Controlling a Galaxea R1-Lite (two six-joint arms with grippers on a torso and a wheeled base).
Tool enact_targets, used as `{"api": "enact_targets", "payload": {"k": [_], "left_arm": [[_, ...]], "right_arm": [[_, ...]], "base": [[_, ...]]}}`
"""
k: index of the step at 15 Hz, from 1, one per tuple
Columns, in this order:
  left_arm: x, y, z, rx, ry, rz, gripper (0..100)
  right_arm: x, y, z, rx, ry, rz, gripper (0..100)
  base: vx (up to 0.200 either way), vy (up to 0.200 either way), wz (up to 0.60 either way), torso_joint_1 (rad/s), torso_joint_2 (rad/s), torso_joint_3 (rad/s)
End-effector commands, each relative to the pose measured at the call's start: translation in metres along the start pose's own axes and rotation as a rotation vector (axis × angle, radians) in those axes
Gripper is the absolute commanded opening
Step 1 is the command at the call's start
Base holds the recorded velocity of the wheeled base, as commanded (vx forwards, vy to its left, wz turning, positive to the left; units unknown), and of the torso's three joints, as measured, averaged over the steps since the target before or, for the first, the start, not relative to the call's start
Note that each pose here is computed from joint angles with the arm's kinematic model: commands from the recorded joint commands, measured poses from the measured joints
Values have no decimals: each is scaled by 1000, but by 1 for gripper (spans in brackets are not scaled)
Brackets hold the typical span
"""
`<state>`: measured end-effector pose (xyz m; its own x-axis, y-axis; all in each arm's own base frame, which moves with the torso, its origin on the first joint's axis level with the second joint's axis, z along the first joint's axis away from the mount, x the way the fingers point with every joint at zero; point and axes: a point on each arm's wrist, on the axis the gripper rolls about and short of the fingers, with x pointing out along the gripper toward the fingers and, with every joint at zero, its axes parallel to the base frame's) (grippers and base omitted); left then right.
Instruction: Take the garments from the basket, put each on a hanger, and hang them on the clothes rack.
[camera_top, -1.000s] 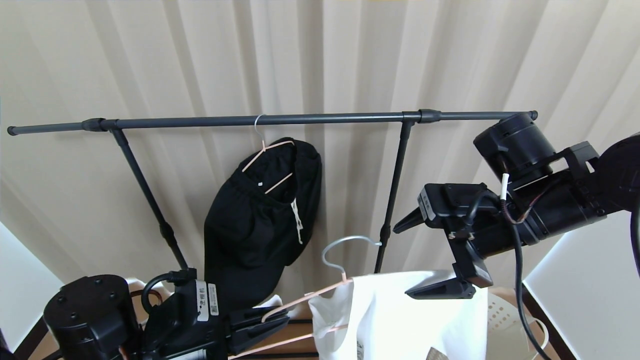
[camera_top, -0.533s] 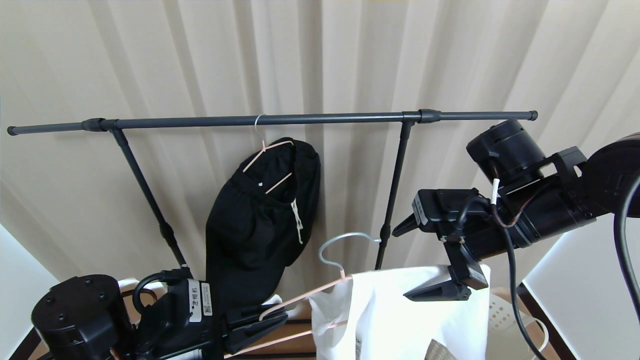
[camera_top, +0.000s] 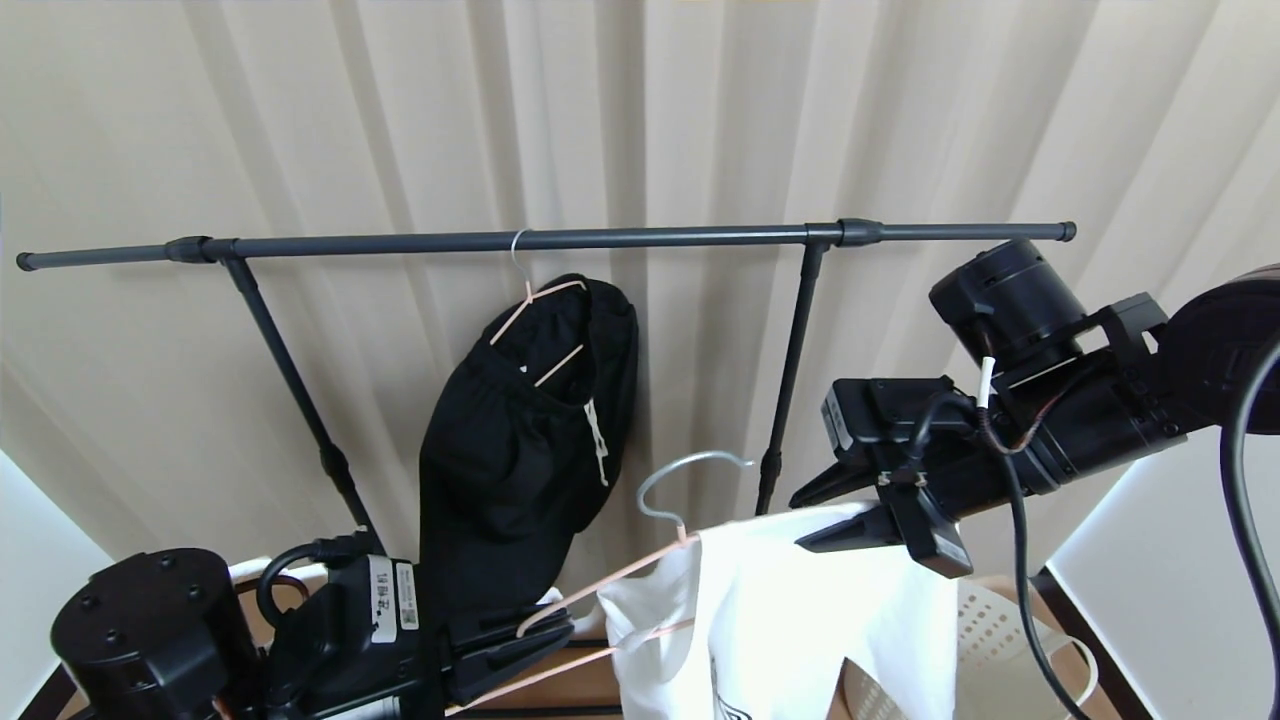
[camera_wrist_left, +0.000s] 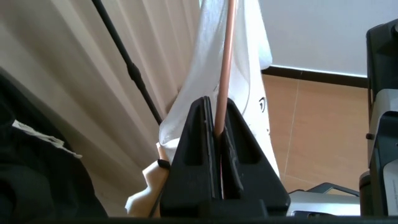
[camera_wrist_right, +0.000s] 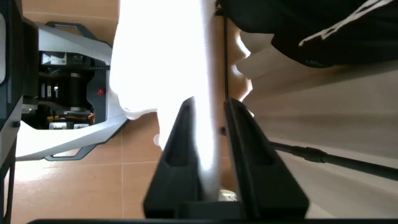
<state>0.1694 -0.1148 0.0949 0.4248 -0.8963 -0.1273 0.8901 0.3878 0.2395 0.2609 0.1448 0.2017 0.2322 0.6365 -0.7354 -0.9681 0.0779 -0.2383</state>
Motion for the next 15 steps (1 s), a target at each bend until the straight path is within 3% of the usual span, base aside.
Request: {"api": "enact_targets", "payload": {"k": [1,9,12,15], "left_arm": [[-1,1,-1,-1,2,4,0],[0,2,1,4,-4,11,0],[0,2,2,7,-9,11,0],[0,1,2,7,-9,5,0]], "right_arm": [[-2,1,1,-3,-4,-4,0],[-9,4,3,-9,-11,-14,0],[-7,6,11,-42,72,-71,0],[-3,9,17,-65,89,-77,0]], "base": [[0,0,0,0,0,0],[0,0,0,0,0,0],[0,0,0,0,0,0],[0,0,0,0,0,0]]}}
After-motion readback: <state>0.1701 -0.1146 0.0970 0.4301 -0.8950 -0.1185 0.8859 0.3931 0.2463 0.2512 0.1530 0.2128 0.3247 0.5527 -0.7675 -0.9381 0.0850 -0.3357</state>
